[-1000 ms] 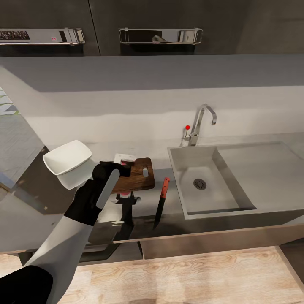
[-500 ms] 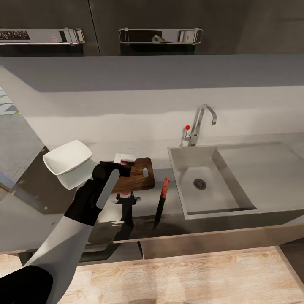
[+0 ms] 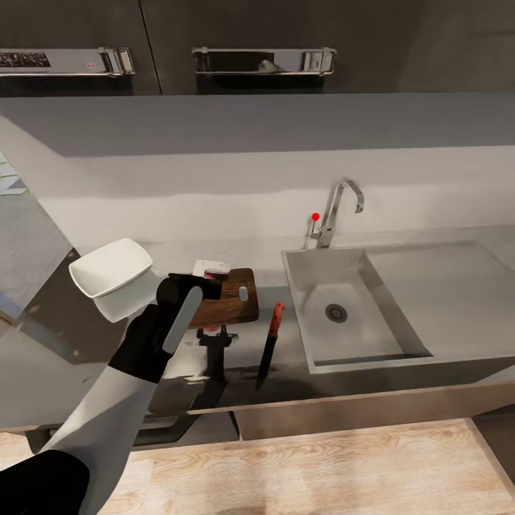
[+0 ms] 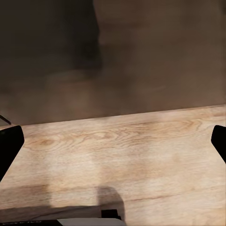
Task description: In the kitchen, take the Vidalia onion out of the sink, dice it on the chopping board with the paring knife, put the diced onion into the bowl on the countertop, then place both the paring knife and the chopping board into the sink.
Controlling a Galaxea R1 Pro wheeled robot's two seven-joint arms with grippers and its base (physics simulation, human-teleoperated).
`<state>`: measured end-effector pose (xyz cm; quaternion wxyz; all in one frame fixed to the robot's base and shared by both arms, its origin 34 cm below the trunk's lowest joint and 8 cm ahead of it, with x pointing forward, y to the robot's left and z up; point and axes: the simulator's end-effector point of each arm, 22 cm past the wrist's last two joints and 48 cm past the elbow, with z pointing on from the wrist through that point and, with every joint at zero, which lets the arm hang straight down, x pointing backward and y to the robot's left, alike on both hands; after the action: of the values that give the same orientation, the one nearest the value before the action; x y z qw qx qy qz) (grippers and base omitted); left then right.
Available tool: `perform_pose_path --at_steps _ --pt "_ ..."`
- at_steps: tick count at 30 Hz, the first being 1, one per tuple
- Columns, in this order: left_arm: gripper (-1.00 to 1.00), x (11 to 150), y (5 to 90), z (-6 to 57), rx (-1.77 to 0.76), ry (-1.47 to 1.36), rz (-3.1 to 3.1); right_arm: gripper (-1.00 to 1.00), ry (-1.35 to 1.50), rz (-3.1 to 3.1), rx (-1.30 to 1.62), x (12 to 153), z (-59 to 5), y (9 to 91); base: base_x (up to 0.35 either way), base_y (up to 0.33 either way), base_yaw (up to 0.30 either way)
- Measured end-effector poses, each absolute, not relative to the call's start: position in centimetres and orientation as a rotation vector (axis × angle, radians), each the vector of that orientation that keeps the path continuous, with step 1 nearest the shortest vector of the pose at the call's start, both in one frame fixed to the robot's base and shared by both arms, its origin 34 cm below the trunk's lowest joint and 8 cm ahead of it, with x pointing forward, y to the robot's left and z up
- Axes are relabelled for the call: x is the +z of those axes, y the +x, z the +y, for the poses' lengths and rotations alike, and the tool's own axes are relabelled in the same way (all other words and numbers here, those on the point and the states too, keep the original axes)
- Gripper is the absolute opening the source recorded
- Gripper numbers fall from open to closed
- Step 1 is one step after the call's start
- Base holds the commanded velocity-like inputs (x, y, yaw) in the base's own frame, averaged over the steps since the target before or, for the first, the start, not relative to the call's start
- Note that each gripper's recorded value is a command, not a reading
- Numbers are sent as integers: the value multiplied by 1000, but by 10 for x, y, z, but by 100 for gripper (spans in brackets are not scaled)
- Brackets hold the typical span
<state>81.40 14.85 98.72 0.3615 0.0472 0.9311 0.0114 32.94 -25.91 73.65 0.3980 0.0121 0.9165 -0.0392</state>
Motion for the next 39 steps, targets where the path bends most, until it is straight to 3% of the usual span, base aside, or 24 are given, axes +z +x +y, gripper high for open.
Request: perform_pose_path --at_steps 39 --pt "-100 974 814 148 27 123 2417 100 29 2341 -99 732 -259 324 0 -1 0"
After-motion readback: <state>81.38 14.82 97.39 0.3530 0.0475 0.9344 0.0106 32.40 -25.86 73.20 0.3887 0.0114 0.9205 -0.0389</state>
